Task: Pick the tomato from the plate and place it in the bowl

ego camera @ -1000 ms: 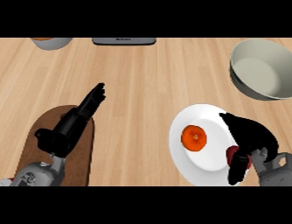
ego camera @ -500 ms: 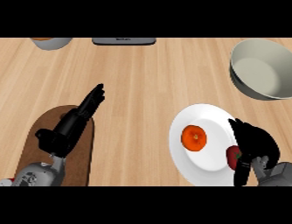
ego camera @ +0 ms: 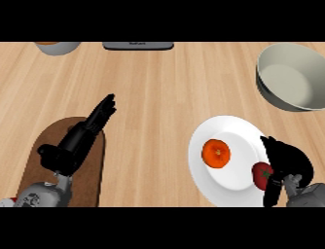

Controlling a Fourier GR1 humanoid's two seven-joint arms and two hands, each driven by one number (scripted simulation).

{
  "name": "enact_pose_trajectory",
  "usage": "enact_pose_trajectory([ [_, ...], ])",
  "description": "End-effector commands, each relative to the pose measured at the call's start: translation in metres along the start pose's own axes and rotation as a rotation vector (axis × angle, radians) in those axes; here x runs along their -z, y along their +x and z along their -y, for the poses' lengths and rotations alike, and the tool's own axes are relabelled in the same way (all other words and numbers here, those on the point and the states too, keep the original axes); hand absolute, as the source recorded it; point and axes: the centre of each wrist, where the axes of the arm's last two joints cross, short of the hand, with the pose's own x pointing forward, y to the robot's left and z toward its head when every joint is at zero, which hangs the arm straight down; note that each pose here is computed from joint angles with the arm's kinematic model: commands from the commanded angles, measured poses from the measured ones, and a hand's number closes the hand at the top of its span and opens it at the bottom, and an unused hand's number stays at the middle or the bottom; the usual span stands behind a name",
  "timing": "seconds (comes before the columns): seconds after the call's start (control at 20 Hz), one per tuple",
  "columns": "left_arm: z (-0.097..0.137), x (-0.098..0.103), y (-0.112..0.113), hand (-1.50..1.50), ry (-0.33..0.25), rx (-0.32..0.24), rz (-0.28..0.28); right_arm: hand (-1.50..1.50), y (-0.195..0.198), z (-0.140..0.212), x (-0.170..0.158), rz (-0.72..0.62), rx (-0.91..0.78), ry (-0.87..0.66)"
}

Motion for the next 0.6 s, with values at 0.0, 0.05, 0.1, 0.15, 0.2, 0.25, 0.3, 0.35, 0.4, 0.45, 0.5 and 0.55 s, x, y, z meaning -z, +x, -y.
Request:
enact_pose_trajectory([
  [0.0, 0.006, 0.002, -0.006, 0.00, 0.000, 0.002, 0.001, -1.50, 0.013, 0.001, 0.006, -0.029, 0.020, 0.006],
  [0.05, 0.002, 0.012, 0.017, 0.00, -0.011, 0.016, -0.005, -1.50, -0.019, -0.002, 0.013, -0.030, -0.008, 0.017],
  [0.1, 0.001, -0.001, 0.003, 0.00, -0.002, 0.021, -0.004, -1.50, 0.001, -0.018, 0.014, -0.023, 0.000, -0.002],
  [0.15, 0.007, 0.003, 0.004, 0.00, -0.013, -0.006, -0.002, -1.50, 0.018, 0.005, -0.003, 0.007, 0.008, 0.007],
  [0.2, -0.014, 0.004, 0.009, 0.00, 0.001, 0.002, 0.005, 1.50, -0.018, -0.034, 0.003, 0.032, 0.053, -0.014],
  [0.25, -0.010, 0.002, 0.004, 0.00, -0.004, 0.008, 0.000, 1.50, 0.005, 0.006, 0.002, 0.076, 0.014, -0.034],
  [0.3, 0.011, 0.006, 0.012, 0.00, -0.007, 0.010, 0.001, 1.50, 0.000, -0.020, 0.024, 0.087, 0.001, -0.056],
  [0.35, 0.011, -0.003, -0.002, 0.00, 0.010, 0.006, 0.018, 1.50, -0.001, -0.023, 0.018, 0.090, 0.006, -0.100],
  [0.4, 0.018, -0.006, -0.018, 0.00, -0.002, 0.012, 0.001, 1.50, -0.004, -0.006, 0.020, 0.091, -0.001, -0.105],
  [0.45, 0.011, 0.002, -0.005, 0.00, -0.012, -0.007, 0.007, 1.50, 0.015, -0.003, 0.018, 0.091, -0.001, -0.117],
  [0.5, 0.017, -0.002, 0.005, 0.00, -0.002, 0.004, 0.001, 1.50, -0.002, -0.007, 0.018, 0.070, 0.015, -0.130],
  [0.55, 0.007, -0.003, 0.015, 0.00, -0.001, 0.010, -0.013, 1.50, 0.000, -0.012, 0.022, 0.078, 0.003, -0.132],
])
